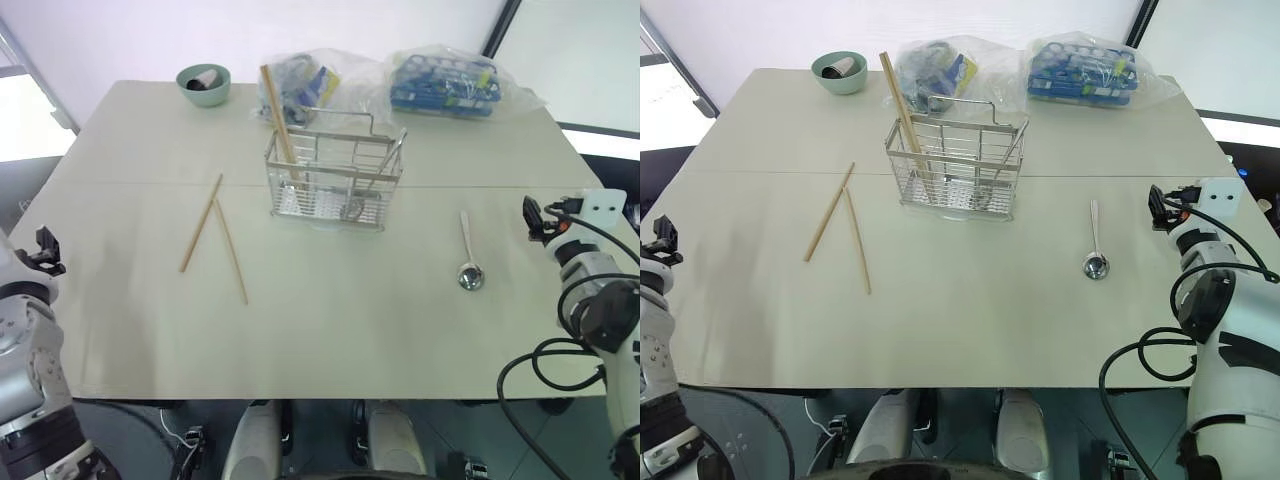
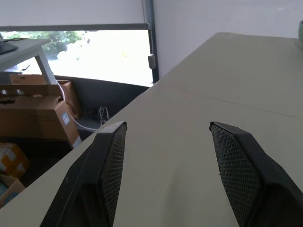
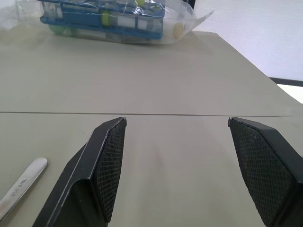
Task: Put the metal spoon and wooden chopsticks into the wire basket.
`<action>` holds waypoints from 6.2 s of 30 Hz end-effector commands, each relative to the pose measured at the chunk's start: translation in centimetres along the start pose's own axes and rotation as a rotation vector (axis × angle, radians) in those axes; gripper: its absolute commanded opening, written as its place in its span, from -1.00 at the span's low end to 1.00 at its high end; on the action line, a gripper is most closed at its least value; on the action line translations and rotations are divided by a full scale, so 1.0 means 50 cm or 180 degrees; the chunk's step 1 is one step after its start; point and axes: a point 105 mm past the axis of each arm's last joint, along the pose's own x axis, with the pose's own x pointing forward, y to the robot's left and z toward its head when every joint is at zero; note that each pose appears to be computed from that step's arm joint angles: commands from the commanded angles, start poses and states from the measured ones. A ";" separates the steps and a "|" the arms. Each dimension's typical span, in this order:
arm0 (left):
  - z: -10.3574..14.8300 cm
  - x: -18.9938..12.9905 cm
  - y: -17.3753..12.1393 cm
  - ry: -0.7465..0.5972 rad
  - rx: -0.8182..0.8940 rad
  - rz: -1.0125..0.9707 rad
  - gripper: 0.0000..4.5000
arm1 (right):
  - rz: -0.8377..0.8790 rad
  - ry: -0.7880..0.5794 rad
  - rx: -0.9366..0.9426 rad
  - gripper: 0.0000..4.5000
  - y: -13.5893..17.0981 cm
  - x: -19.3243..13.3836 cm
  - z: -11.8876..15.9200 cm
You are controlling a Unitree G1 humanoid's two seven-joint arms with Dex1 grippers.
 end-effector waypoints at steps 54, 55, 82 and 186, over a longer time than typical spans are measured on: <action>0.179 -0.255 -0.491 -0.0075 0.0252 -0.5301 0.30 | 0.4335 0.0433 -0.4267 0.57 0.189 -0.048 0.183; 0.170 -0.263 -0.496 -0.0037 0.0291 -0.5387 0.30 | 0.4434 0.0479 -0.4485 0.57 0.187 -0.052 0.173; 0.166 -0.330 -0.524 0.0027 0.0291 -0.5860 0.31 | 0.5516 0.0269 -0.6152 -0.70 0.243 -0.074 0.021; 0.248 -0.254 -0.525 -0.0429 0.0355 -0.5560 0.31 | 0.4650 -0.0928 -0.0089 -0.97 0.508 -0.014 0.458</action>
